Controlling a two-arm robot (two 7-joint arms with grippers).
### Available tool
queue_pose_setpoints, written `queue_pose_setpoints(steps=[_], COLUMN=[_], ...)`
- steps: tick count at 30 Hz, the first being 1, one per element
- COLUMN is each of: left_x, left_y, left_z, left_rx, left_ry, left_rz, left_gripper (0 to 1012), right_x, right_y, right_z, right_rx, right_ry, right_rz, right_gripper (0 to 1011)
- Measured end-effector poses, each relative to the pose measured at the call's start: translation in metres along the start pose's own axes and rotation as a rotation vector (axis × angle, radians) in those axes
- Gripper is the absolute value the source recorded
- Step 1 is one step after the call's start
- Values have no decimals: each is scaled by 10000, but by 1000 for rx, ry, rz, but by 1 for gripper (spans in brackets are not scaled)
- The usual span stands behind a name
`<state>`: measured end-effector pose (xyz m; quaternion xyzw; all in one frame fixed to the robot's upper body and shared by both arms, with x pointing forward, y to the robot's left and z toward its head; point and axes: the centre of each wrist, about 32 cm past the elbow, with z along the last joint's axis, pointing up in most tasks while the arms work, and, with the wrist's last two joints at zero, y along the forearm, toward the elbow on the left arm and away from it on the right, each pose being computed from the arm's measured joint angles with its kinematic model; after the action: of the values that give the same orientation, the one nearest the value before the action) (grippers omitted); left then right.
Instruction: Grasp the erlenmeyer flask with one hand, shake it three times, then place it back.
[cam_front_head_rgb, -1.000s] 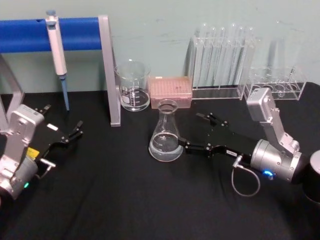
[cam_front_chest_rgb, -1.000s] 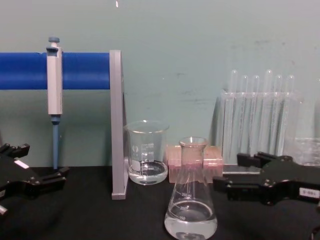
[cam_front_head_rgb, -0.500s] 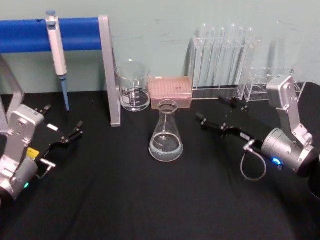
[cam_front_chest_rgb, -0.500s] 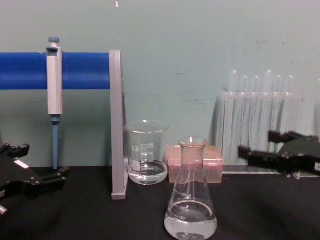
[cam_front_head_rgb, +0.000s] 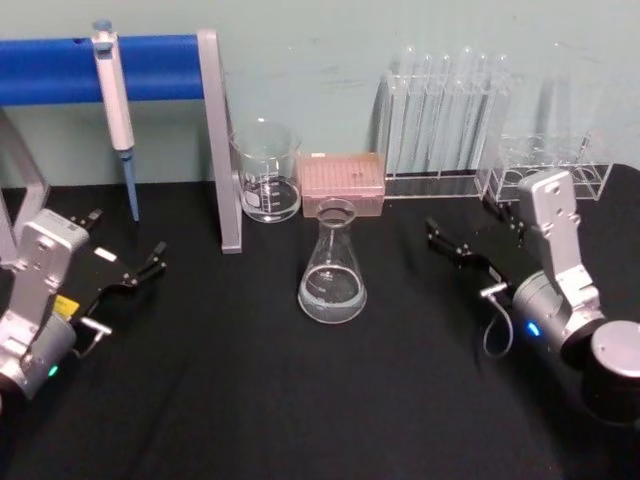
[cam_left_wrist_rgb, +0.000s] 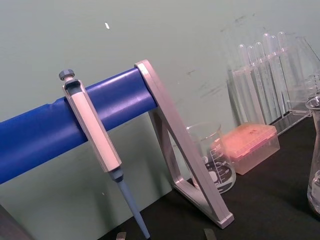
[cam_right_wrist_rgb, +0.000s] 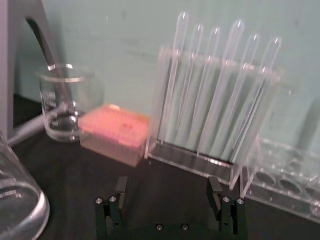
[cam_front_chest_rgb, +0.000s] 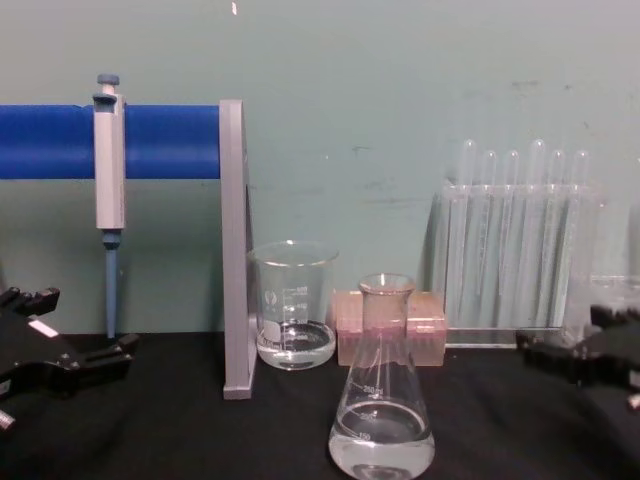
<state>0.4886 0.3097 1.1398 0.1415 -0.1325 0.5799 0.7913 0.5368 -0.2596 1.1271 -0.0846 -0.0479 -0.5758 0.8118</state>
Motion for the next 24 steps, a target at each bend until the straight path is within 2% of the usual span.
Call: queue_pose_setpoints(steps=[9, 24], left_x=[0, 0], left_y=[0, 0], left_z=[0, 0], left_rx=[0, 0], left_ry=[0, 0], left_rz=[0, 0], left_gripper=[1001, 1001], right_x=[-39, -43], right_y=[30, 37], right_z=[-130, -143], right_rx=[-58, -66], right_ry=[-18, -24], right_rz=[2, 5], right_gripper=[1000, 1000])
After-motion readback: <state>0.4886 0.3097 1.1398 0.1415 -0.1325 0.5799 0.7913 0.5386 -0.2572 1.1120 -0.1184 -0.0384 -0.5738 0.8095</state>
